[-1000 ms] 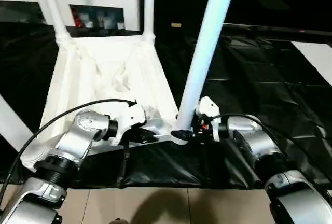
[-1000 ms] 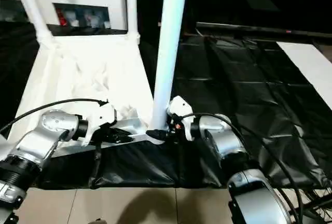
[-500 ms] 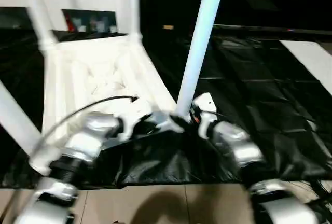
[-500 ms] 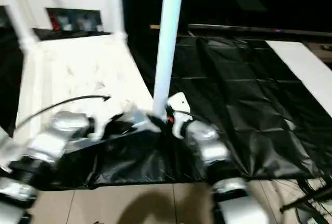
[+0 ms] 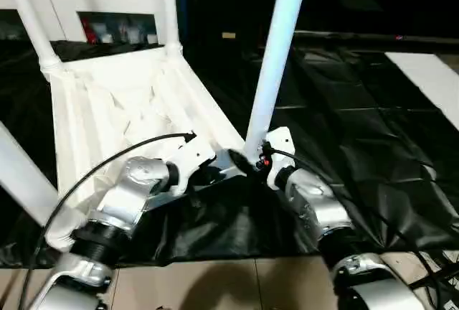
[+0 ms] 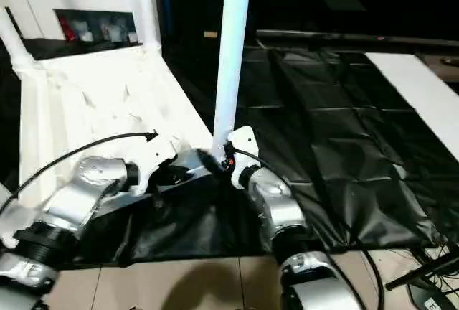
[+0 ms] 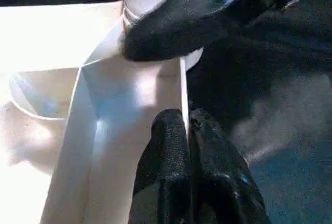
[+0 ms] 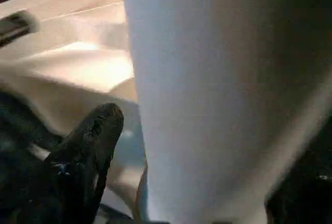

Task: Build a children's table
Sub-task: Rotate leg to tighten

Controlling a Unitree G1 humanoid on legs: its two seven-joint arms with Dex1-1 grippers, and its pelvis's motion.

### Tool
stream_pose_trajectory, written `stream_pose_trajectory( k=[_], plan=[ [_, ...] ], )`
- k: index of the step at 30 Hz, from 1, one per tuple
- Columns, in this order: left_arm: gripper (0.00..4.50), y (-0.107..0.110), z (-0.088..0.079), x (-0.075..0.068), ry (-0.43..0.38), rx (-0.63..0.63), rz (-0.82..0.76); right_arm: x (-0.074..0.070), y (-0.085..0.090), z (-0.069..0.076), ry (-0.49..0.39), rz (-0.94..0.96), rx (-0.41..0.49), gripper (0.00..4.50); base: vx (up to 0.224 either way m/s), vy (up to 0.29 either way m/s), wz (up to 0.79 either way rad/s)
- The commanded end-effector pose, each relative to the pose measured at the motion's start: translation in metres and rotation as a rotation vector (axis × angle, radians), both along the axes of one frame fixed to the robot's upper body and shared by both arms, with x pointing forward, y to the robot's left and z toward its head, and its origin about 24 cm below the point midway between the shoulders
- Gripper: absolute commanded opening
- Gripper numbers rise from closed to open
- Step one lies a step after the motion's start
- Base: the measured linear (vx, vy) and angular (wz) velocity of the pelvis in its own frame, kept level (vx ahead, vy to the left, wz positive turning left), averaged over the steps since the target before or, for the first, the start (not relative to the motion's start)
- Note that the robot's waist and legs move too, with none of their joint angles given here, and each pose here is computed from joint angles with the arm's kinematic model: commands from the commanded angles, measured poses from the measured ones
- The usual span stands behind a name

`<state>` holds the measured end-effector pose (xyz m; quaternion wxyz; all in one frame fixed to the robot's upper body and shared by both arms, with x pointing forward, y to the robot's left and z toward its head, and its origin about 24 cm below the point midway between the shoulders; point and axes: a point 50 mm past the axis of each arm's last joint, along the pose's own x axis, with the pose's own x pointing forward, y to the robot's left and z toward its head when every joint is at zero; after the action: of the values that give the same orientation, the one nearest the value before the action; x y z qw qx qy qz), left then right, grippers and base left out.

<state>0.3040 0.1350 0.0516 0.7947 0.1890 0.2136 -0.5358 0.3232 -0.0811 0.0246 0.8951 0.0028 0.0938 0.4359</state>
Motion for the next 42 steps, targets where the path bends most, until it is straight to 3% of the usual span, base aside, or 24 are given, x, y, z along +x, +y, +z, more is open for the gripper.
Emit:
stream_pose_trajectory(
  k=[1, 8, 10, 13, 15, 23, 28, 31, 38, 42],
  plan=[
    [0.00, -0.013, -0.001, -0.013, 0.050, -0.037, -0.190, -0.008, 0.012, 0.007, -0.008, 0.277, -0.034, 3.87, 0.000, 0.000, 0.00],
    [0.00, 0.006, 0.005, -0.011, 0.102, -0.019, -0.254, -0.017, -0.009, 0.008, 0.058, 0.547, -0.068, 3.87, 0.000, 0.000, 0.00],
    [0.00, 0.007, 0.007, -0.012, 0.119, -0.034, -0.277, -0.019, -0.012, 0.010, 0.072, 0.609, -0.077, 3.54, 0.000, 0.000, 0.00],
    [0.00, 0.008, 0.008, -0.013, 0.141, -0.029, -0.309, -0.021, -0.013, 0.010, 0.097, 0.667, -0.086, 3.54, 0.000, 0.000, 0.00],
    [0.00, 0.008, 0.009, -0.014, 0.152, -0.031, -0.316, -0.023, -0.013, 0.009, 0.107, 0.704, -0.101, 3.23, 0.000, 0.000, 0.00],
    [0.00, 0.012, 0.008, -0.011, 0.147, -0.025, -0.296, -0.031, -0.009, 0.003, 0.123, 0.769, -0.122, 2.72, 0.000, 0.000, 0.00],
    [0.00, 0.010, 0.008, -0.004, 0.108, -0.037, -0.219, -0.027, -0.004, 0.000, 0.091, 0.661, -0.081, 2.52, 0.000, 0.000, 0.00],
    [0.00, 0.002, 0.009, 0.007, 0.029, -0.078, -0.052, -0.017, 0.008, -0.004, 0.057, 0.406, -0.047, 2.49, 0.000, 0.000, 0.00],
    [0.00, -0.019, 0.003, 0.007, -0.016, -0.089, 0.072, -0.008, 0.031, -0.013, 0.102, 0.086, -0.002, 2.47, 0.000, 0.000, 0.00],
    [0.00, -0.038, -0.001, 0.001, -0.026, -0.098, 0.090, -0.003, 0.049, -0.016, 0.131, -0.095, -0.023, 2.47, 0.000, 0.000, 0.00]
  ],
)
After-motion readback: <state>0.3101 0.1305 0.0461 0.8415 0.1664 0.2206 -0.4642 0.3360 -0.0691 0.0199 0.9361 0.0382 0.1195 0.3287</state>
